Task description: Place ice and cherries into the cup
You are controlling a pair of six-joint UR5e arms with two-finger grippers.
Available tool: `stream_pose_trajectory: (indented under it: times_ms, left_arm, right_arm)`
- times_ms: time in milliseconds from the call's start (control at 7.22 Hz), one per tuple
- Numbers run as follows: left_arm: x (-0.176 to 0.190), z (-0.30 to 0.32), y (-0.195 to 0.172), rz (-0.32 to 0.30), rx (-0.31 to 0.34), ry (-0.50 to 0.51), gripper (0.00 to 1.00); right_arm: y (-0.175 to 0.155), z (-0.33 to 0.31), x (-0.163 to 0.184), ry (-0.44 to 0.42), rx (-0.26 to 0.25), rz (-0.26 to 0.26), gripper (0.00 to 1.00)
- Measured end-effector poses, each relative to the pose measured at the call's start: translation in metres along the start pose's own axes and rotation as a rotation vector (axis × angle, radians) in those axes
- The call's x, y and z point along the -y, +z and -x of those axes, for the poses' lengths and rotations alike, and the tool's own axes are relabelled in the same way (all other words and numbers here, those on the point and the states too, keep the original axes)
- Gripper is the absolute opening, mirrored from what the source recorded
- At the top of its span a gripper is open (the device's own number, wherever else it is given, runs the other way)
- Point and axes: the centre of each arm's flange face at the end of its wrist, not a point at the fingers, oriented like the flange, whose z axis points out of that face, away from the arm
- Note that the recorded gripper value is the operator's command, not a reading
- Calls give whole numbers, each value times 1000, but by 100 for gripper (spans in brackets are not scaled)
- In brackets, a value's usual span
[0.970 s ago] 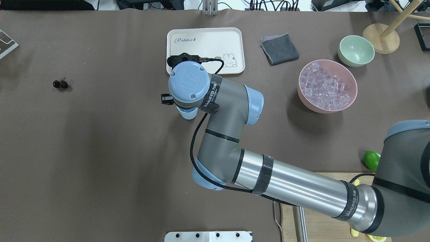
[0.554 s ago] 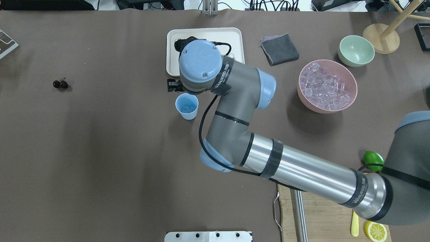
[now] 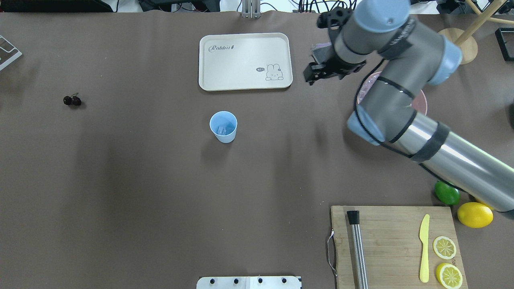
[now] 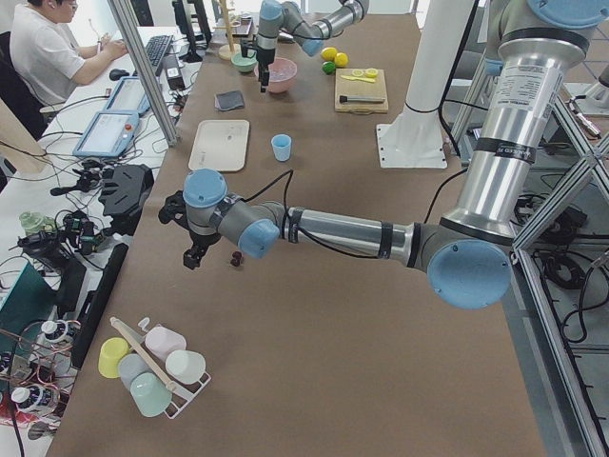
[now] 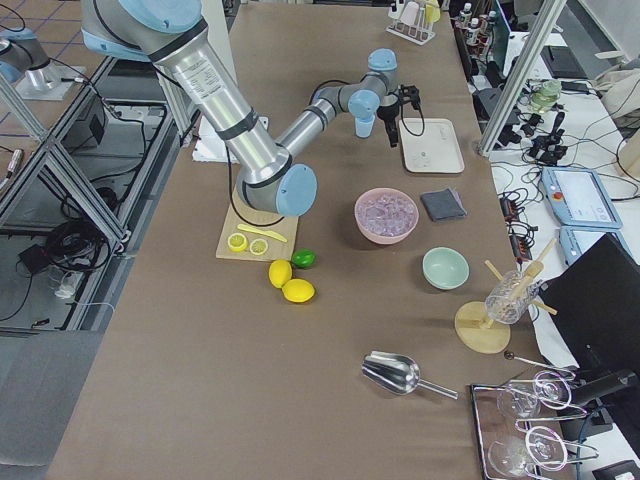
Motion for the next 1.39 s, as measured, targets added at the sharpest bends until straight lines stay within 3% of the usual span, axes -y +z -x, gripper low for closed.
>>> stream_pose_trajectory:
  times_ms: [277,416,693,1386]
  left_arm:
    - [0,-2,-2,-9,-1,7,97]
    - [0,-2,-2,-12,-1,10,97]
    - [2,-3,-2,-14,-2,14,97]
    - [8,-6,-2,-20,9,25,97]
  right_arm:
    - [-18,-150,-28,-85,44,51,93]
    - [-22,-181,-41,-103,56,57,94]
    - [-24,-158,-40,-101,77,44,93]
    - [14,-112,-41,-121,27,46,91]
